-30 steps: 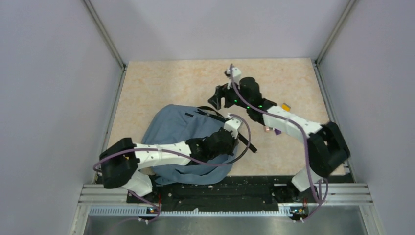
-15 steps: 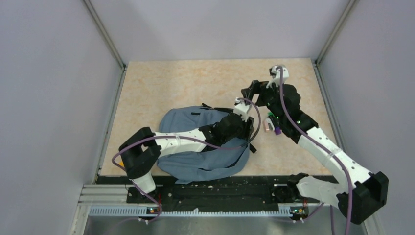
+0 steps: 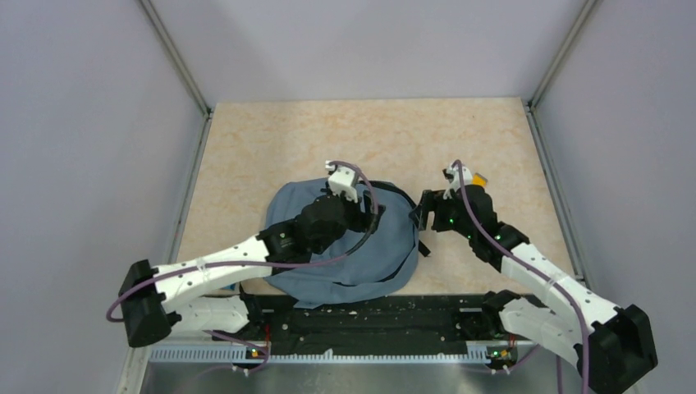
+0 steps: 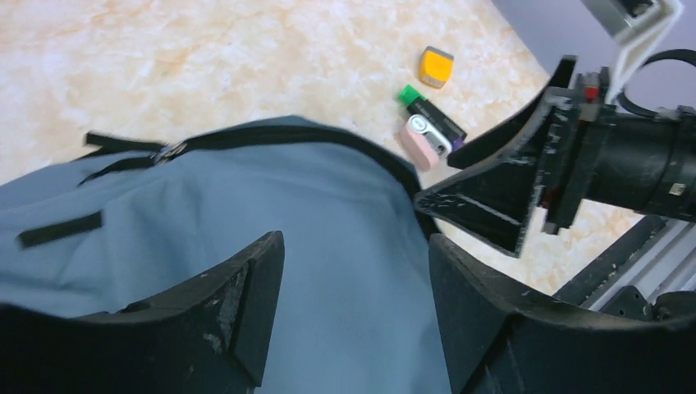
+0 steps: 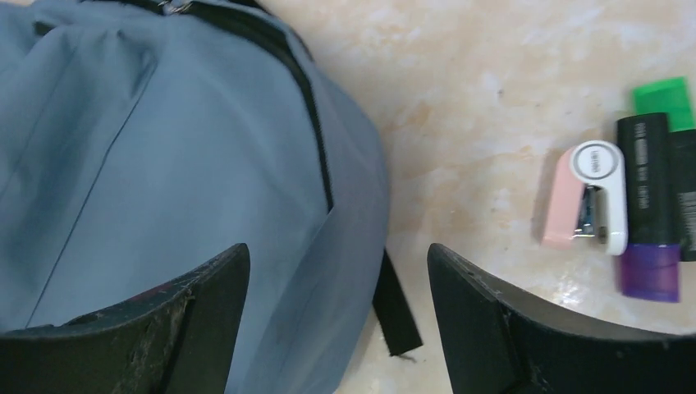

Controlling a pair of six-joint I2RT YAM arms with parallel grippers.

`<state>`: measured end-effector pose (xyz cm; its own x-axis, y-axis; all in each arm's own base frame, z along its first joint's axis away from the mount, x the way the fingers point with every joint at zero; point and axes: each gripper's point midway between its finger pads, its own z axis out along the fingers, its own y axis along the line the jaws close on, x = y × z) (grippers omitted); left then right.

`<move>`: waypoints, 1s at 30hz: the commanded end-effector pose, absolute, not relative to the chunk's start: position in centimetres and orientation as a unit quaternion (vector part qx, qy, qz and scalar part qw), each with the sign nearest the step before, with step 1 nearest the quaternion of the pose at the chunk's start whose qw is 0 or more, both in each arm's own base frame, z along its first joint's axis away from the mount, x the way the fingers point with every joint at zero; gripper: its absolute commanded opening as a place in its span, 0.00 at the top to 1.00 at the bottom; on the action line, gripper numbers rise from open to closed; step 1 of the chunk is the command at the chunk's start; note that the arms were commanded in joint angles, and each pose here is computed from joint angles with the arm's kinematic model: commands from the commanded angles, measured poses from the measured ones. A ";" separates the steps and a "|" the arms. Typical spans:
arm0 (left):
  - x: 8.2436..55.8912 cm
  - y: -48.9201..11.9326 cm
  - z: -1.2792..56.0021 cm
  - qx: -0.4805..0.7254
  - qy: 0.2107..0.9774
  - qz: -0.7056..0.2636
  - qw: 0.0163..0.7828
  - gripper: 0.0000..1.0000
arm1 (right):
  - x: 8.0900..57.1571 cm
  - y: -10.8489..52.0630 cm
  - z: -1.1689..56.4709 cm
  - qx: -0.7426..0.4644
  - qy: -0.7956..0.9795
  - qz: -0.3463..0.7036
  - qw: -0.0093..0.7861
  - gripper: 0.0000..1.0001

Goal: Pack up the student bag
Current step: Adjust the student bag at the center of the board.

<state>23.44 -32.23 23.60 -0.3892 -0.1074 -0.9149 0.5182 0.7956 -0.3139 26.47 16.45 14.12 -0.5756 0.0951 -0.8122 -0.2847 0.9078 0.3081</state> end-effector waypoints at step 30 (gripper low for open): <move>20.5 -29.6 16.8 0.105 0.871 -0.245 0.413 1.00 | 28.9 20.0 15.2 -0.067 0.842 0.181 0.504 1.00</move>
